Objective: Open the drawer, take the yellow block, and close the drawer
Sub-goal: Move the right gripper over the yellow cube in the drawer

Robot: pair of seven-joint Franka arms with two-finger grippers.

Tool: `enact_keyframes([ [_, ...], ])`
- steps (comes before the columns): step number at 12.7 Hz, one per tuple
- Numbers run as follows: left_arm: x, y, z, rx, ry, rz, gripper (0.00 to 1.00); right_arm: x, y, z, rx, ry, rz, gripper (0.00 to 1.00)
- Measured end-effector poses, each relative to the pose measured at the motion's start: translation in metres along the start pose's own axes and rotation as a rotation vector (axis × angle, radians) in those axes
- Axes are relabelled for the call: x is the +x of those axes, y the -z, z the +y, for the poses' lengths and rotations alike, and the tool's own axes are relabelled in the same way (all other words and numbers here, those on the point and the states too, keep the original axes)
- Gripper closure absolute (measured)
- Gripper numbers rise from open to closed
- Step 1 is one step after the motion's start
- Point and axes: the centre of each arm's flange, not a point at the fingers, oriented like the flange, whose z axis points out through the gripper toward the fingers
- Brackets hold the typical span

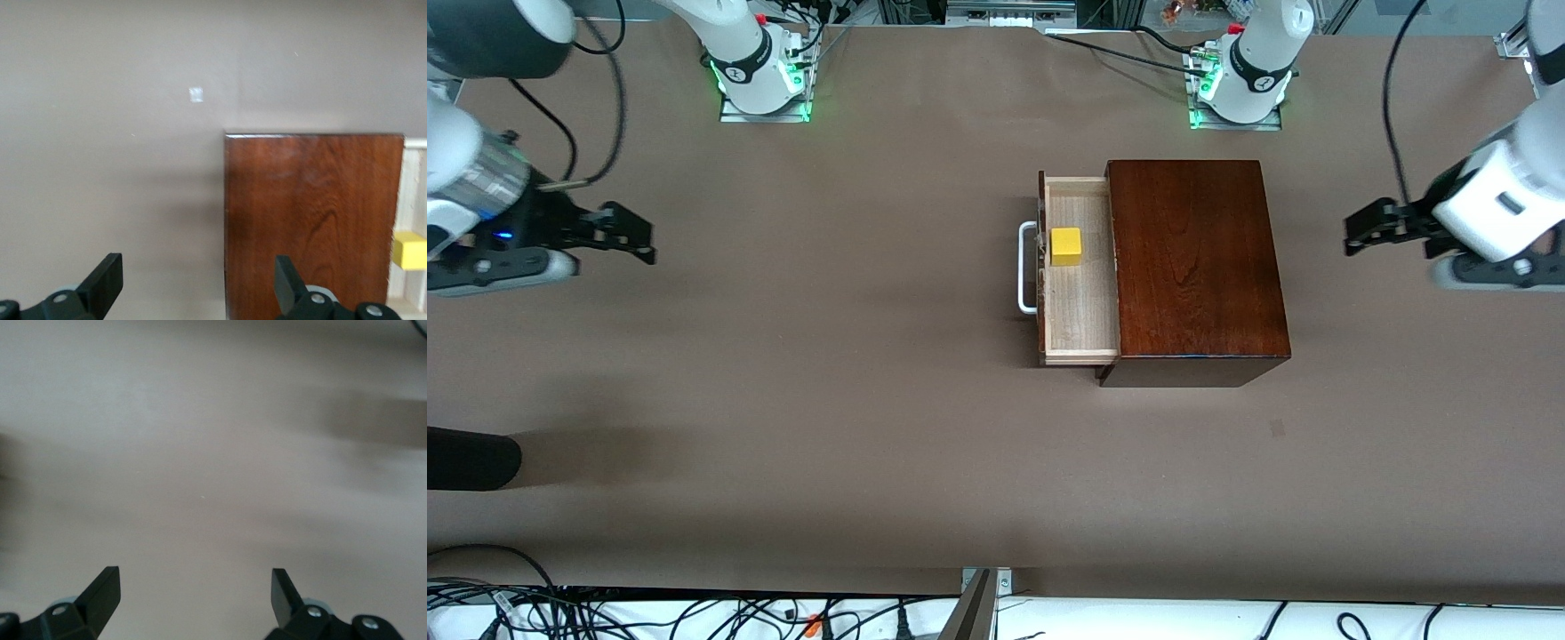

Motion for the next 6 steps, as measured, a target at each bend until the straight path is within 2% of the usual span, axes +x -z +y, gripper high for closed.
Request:
enact_keyframes([
  [3, -0.036, 0.003, -0.014, 0.004, 0.022, -0.01, 0.0, -0.001, -0.007, -0.065, 0.089, 0.112, -0.023, 0.0],
  [6, -0.042, 0.005, -0.01, 0.005, 0.014, -0.007, 0.0, -0.01, -0.012, -0.133, 0.125, 0.467, -0.026, 0.0],
])
